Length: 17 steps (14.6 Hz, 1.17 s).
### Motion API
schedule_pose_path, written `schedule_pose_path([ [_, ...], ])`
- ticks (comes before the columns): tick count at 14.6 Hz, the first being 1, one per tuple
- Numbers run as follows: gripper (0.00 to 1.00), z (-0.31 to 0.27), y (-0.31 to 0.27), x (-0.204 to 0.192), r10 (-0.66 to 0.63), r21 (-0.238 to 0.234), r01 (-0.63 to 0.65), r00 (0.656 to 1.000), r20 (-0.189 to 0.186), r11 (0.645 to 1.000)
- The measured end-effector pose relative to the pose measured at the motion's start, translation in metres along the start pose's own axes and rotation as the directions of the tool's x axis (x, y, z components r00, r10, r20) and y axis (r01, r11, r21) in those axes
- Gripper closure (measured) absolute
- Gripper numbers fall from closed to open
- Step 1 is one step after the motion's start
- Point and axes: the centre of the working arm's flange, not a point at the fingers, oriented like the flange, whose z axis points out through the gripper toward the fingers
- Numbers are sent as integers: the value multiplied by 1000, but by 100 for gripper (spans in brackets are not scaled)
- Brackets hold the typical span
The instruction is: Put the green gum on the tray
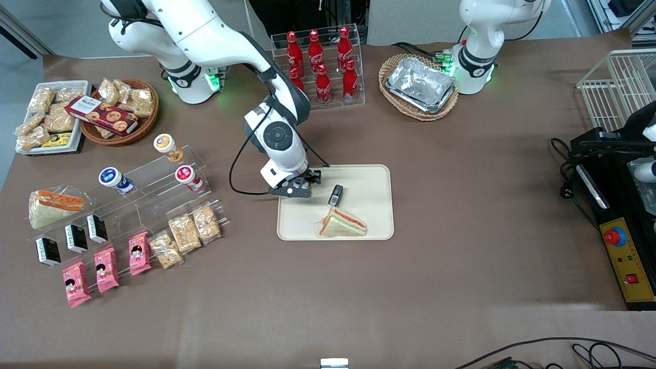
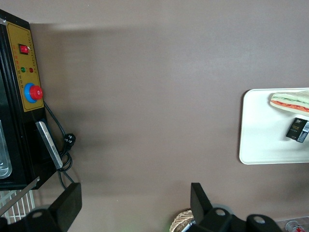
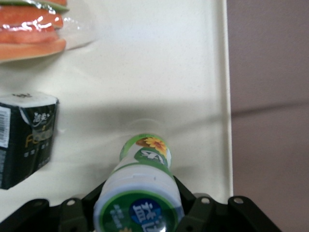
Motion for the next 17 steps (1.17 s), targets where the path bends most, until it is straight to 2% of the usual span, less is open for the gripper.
schedule_pose_path([
  [4,47,5,-1,-1,0,2,0,1000,-3,1000],
  [9,1,-1,-3,4,5,14,-5,1000,-16,1000],
  [11,0,-20,-2,13,14,23,-14,1000,-23,1000],
  [13,0,-60,11,28,-6,9,6,1000,0,1000],
  [17,0,-169,67,70,-51,16,50,998,38,999],
])
